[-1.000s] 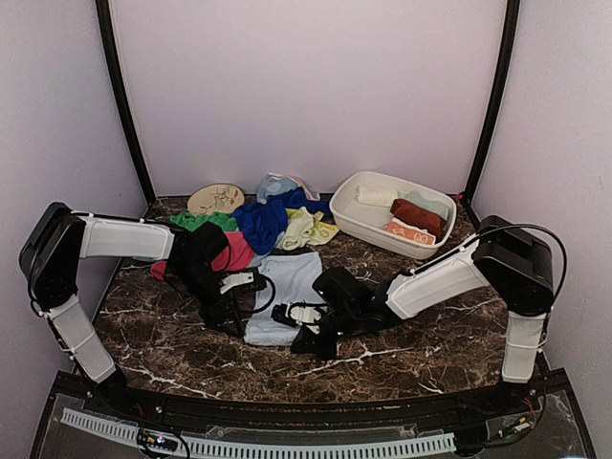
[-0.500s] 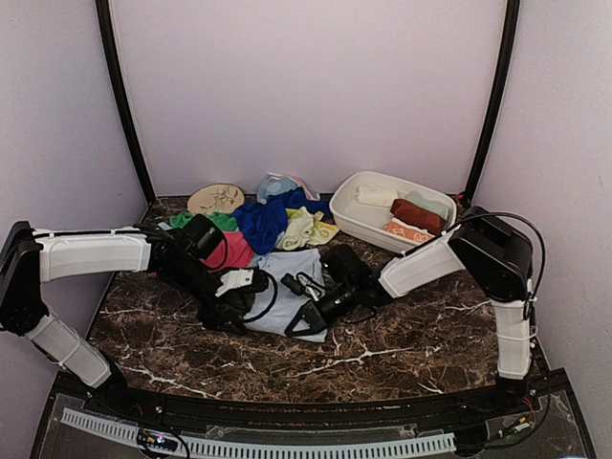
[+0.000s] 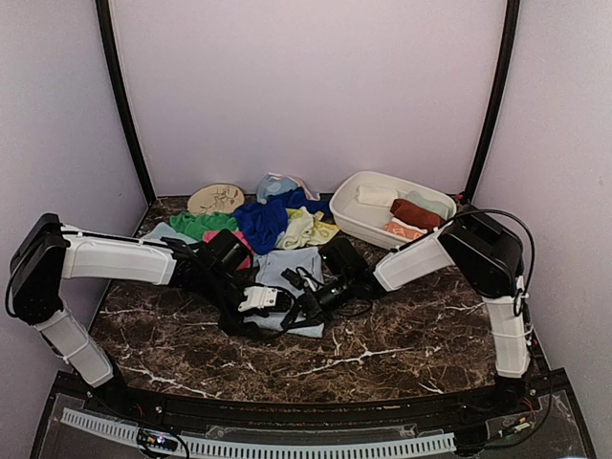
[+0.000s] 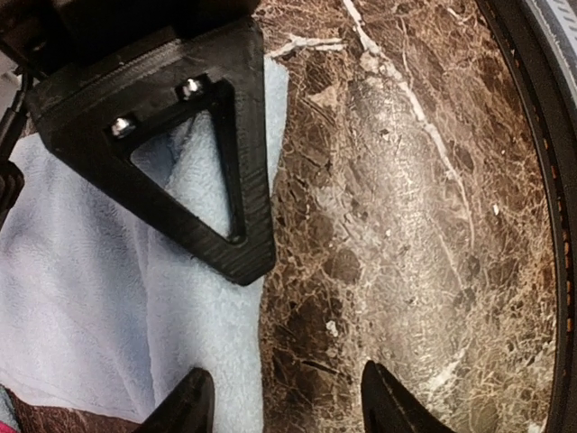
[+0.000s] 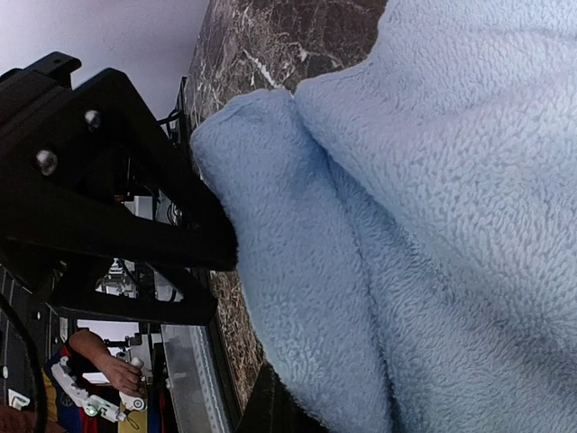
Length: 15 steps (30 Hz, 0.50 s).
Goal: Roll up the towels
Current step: Roll the towel at the center of the board.
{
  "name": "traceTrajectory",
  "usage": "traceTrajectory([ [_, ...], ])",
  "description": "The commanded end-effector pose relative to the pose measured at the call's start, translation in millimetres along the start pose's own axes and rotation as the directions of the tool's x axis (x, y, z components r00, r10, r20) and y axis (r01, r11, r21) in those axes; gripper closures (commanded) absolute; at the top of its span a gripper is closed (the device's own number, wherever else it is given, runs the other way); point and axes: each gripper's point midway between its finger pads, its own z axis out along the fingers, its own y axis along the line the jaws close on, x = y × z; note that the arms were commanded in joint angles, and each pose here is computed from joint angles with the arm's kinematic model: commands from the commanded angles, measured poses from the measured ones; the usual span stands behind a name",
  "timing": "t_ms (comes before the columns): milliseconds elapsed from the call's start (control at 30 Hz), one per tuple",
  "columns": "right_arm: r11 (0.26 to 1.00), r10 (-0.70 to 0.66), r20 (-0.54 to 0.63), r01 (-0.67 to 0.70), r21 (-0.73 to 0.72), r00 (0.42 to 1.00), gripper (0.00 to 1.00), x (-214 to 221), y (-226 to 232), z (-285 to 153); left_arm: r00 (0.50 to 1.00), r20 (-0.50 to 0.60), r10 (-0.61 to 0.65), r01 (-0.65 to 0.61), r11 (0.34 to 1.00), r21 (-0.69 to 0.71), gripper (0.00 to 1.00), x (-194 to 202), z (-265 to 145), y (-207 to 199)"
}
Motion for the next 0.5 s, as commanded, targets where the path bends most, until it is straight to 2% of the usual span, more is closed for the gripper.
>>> traceTrajectory([
  [0,0.999,0.046,0.007,-0.046,-0.008,0.999,1.00,-9.9,-5.2,-2.7,0.999,-0.041,0.025,-0.026,1.000,-0.001,0.46,9.0,10.4,4.1],
  [67,0.999,0.053,0.017,-0.053,-0.014,0.998,1.00,-13.1,-4.3,-4.1,0.999,-0.047,0.017,-0.016,1.000,0.015,0.50,13.0,14.6,0.6],
  [267,0.998,0.065,0.015,-0.065,-0.026,0.998,0.99,-11.4,-3.7,-4.2,0.994,-0.111,-0.003,0.000,1.000,-0.027,0.49,30.9,27.4,9.3],
  [467,0.997,0.071,0.005,-0.071,-0.018,0.997,0.98,-9.0,-6.4,-4.2,0.993,-0.114,-0.016,0.011,0.999,-0.045,0.50,30.1,29.2,14.8],
])
